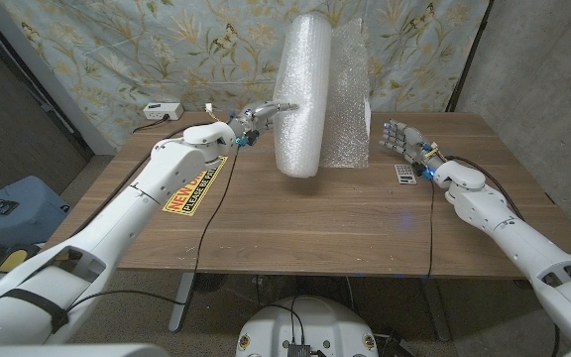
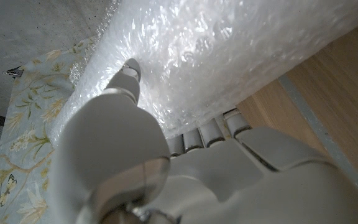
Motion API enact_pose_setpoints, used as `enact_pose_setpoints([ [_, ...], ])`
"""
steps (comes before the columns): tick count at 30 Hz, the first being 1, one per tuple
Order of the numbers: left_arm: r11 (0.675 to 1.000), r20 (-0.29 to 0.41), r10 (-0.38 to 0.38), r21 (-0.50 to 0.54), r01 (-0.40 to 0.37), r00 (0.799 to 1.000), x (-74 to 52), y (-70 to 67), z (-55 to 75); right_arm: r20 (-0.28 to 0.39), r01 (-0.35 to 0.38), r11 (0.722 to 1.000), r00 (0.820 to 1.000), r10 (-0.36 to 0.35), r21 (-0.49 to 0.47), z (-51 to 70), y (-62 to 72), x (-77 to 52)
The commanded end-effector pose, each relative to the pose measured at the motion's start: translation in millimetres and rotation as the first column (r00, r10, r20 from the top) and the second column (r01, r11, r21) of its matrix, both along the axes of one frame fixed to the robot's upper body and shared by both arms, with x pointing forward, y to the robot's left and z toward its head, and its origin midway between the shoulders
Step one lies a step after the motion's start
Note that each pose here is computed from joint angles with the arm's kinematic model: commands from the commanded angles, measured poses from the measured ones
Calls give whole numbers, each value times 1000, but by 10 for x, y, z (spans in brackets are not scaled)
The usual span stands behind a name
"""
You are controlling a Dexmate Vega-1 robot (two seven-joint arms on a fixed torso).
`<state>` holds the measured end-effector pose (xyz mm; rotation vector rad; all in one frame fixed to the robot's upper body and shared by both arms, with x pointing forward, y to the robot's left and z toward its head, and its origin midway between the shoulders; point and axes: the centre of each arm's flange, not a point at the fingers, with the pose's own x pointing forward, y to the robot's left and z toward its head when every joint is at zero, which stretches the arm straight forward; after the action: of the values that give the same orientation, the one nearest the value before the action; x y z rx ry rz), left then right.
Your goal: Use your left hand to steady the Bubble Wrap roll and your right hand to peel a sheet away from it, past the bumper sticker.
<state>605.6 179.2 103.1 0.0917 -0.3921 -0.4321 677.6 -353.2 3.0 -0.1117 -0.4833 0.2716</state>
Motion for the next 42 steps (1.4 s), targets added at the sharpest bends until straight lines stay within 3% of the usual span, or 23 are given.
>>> enact_pose_setpoints([
  [1, 994, -86, -72, -87, 65, 994, 74, 34, -143, 37, 8, 997, 999, -5, -77, 193, -178, -330],
  [11, 986, -146, -126, -130, 107, 981, 188, 25, -241, 44, -30, 990, 998, 37, -136, 412, -190, -639],
  [23, 972, -199, -190, -177, 156, 961, 301, -15, -343, 6, -102, 978, 994, 105, -181, 547, -116, -792],
  [29, 969, -217, -205, -181, 166, 954, 344, -44, -366, -6, -140, 963, 990, 143, -229, 685, 61, -821],
  [36, 959, -252, -242, -207, 192, 937, 393, -90, -417, -50, -198, 935, 980, 191, -296, 812, 274, -764],
  [42, 958, -264, -250, -210, 198, 931, 436, -119, -434, -73, -208, 915, 978, 195, -345, 943, 429, -774],
])
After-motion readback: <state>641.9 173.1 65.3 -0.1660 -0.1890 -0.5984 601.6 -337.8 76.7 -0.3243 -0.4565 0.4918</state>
